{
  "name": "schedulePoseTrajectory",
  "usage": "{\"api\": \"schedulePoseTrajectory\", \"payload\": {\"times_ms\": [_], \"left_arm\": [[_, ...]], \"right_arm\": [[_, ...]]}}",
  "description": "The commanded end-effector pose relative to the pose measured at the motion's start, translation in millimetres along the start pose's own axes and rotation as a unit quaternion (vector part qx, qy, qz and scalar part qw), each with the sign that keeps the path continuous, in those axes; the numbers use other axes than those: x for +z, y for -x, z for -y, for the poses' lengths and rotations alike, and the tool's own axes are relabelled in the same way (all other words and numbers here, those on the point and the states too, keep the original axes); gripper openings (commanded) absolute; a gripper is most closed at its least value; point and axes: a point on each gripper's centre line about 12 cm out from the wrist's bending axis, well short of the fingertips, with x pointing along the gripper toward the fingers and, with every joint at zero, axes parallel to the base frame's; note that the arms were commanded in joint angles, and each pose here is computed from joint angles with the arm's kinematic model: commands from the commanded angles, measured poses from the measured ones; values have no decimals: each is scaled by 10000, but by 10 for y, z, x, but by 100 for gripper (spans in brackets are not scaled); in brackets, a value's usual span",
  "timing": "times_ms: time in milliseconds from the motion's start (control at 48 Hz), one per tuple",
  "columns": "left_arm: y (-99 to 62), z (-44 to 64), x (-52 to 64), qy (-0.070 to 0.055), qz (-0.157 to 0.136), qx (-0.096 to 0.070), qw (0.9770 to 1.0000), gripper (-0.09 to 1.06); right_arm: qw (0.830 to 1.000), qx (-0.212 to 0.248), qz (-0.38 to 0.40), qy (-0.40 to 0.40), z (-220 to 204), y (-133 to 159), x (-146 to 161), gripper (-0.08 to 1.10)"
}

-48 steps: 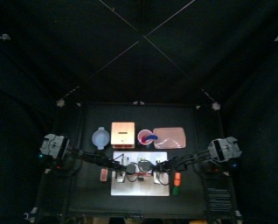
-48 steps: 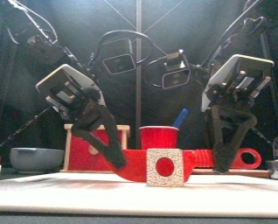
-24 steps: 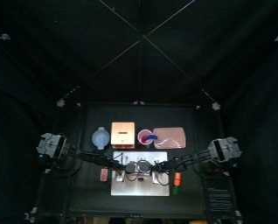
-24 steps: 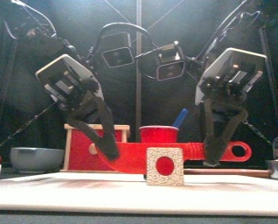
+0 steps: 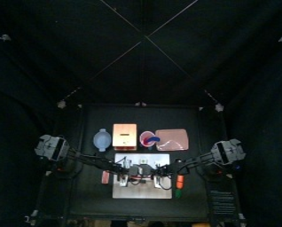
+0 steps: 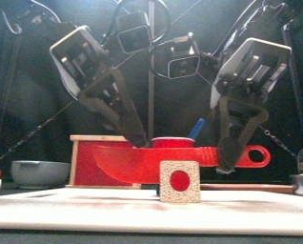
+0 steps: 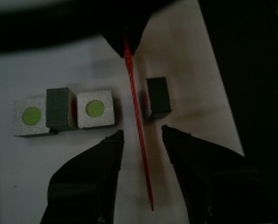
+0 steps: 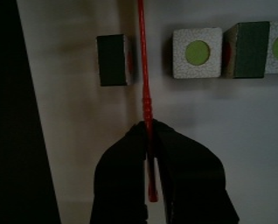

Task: Cut the sushi into 4 pieces with the knife
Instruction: Cut the sushi into 4 pieces

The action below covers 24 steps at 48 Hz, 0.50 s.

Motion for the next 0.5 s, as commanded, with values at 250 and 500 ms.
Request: {"api": "schedulePoseTrajectory", "payload": {"times_ms": [250,500], "left_arm": [[529,16,292,-70,781,-30,9969,79],[773,-338,127,83,1114,373,9930,79]], "right_arm": [[9985,183,506,-86,-37,370,129,30],[9984,227,462,-244,33,613,-78,30]]}}
